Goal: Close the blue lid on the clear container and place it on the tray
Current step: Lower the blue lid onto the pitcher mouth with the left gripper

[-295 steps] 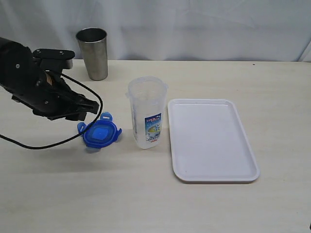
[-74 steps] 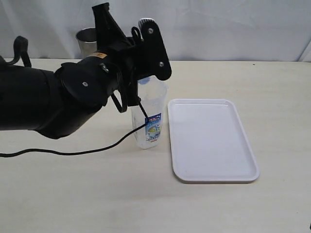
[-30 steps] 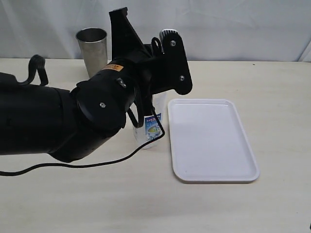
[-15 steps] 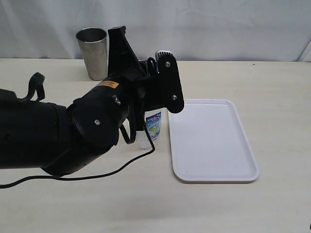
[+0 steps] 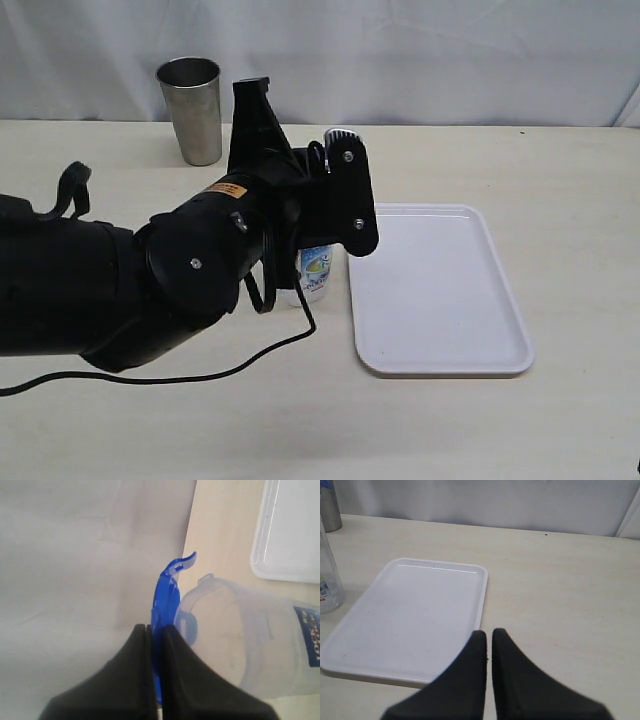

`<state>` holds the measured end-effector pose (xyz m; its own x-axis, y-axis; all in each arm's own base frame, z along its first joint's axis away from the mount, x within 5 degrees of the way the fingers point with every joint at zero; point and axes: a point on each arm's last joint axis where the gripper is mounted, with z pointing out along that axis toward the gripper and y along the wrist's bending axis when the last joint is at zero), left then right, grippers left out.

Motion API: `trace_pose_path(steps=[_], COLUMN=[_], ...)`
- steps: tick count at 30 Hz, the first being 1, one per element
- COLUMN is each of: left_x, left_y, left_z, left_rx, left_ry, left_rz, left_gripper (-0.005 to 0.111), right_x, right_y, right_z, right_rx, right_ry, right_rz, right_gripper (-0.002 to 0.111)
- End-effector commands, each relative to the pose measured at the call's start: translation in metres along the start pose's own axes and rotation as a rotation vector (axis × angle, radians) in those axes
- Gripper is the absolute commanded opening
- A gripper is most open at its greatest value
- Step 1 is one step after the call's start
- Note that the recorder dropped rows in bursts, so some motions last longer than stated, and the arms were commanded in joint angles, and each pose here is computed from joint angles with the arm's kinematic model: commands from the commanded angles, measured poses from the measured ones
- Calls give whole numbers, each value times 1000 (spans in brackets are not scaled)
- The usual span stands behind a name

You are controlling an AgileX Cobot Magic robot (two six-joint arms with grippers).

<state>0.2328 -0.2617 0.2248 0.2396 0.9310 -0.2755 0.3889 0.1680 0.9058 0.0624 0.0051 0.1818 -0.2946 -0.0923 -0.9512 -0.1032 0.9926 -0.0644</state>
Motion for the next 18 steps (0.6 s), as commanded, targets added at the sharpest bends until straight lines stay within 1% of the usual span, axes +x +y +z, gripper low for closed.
trace_pose_path(steps=[1,4,13,15,18], left_x=[-2,-4,-4,-5,-8], left_y=[-1,-5,-9,-11,-16], left_z=[-2,-3,-5,-5,-6], left_rx=[12,47,77,104,164], left_ry=[-13,-26,-6,-9,-48], left_rz=[30,19,-31,-48,-54], left_gripper=[0,0,0,0,0], right_x=[0,0,0,0,0], right_y=[0,0,0,0,0], right_z=[0,0,0,0,0], right_rx=[4,4,4,4,4], right_ry=[-6,-6,-6,-6,-6], right_rz=[6,6,6,6,6], right_gripper=[4,4,4,4,4])
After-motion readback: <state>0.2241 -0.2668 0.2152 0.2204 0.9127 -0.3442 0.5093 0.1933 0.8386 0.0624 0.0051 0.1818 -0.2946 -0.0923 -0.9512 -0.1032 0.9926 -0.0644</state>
